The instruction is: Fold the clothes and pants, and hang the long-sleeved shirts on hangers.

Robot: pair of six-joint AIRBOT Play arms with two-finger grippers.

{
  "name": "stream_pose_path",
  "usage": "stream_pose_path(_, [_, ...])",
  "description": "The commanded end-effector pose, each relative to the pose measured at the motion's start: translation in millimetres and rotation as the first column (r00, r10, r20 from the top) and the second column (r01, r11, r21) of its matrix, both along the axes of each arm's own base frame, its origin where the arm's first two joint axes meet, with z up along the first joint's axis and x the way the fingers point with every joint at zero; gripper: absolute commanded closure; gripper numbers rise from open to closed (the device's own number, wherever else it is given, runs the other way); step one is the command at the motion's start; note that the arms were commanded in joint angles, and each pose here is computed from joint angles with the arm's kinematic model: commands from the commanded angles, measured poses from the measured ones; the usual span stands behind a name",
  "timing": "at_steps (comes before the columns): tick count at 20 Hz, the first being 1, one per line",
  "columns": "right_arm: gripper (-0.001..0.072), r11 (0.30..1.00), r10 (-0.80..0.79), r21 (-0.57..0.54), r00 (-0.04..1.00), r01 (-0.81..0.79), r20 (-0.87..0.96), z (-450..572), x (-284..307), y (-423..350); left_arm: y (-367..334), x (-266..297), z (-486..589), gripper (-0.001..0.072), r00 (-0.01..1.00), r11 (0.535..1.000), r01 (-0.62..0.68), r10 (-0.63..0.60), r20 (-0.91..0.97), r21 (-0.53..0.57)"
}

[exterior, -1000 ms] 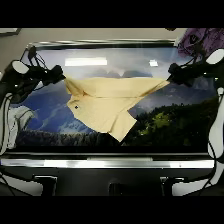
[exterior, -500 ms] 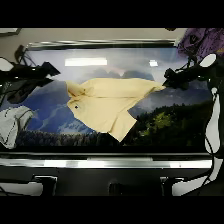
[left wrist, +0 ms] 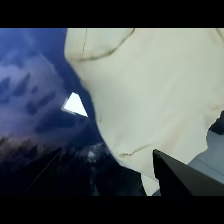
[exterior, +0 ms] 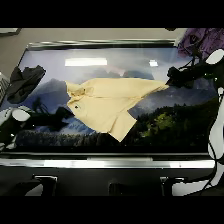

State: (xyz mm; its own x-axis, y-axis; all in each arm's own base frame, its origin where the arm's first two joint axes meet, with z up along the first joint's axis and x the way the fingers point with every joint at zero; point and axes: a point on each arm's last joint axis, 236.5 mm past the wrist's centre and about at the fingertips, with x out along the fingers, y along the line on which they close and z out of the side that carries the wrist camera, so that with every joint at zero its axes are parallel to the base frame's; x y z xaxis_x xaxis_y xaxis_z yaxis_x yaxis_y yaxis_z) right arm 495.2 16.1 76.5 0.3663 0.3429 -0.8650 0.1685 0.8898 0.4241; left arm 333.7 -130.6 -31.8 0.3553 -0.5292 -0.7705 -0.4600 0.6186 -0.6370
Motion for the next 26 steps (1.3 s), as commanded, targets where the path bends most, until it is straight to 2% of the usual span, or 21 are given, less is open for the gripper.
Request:
stream_pose_path(1, [0.0683,1.000,0.010,-0.007,1.000,-0.010,-0.020,-1,-6,0,-43,-29,-34,0.0062,1.000,0.999,-0.012,0.011,-0.023,-0.050])
stream_pose_path(6, [0.0683,1.000,0.017,-0.005,0.999,-0.017,-0.037,-2,-10,1,-92,-31,-51,0.0062,0.999,0.995,0.024,-0.027,-0.030,-0.102])
stream_pose_path(14, [0.0683,1.000,0.026,-0.004,0.998,-0.027,-0.061,-3,-16,2,-140,3,-63,0.0071,0.992,0.983,0.104,-0.113,-0.049,-0.153])
stream_pose_path(17, [0.0683,1.000,0.026,-0.006,0.998,-0.026,-0.061,-4,-16,1,-154,5,-66,0.0112,0.982,0.971,0.147,-0.166,-0.086,-0.189])
stream_pose_path(18, [0.0683,1.000,0.025,-0.005,0.998,-0.026,-0.062,-4,-16,1,-158,6,-63,0.0368,0.980,0.967,0.163,-0.182,-0.084,-0.198])
stream_pose_path(19, [0.0683,1.000,0.025,-0.004,0.998,-0.025,-0.065,-3,-17,2,-160,9,-57,0.0699,0.976,0.960,0.199,-0.213,-0.050,-0.198])
stream_pose_path(23, [0.0684,1.000,0.016,-0.023,0.999,-0.015,0.037,24,-9,0,-150,55,15,0.0696,0.946,0.932,0.309,-0.280,0.162,-0.191])
stream_pose_path(26, [0.0685,0.998,-0.024,-0.053,0.954,0.041,0.298,96,10,-7,-86,117,120,0.0697,0.889,0.950,0.313,-0.292,0.354,-0.004])
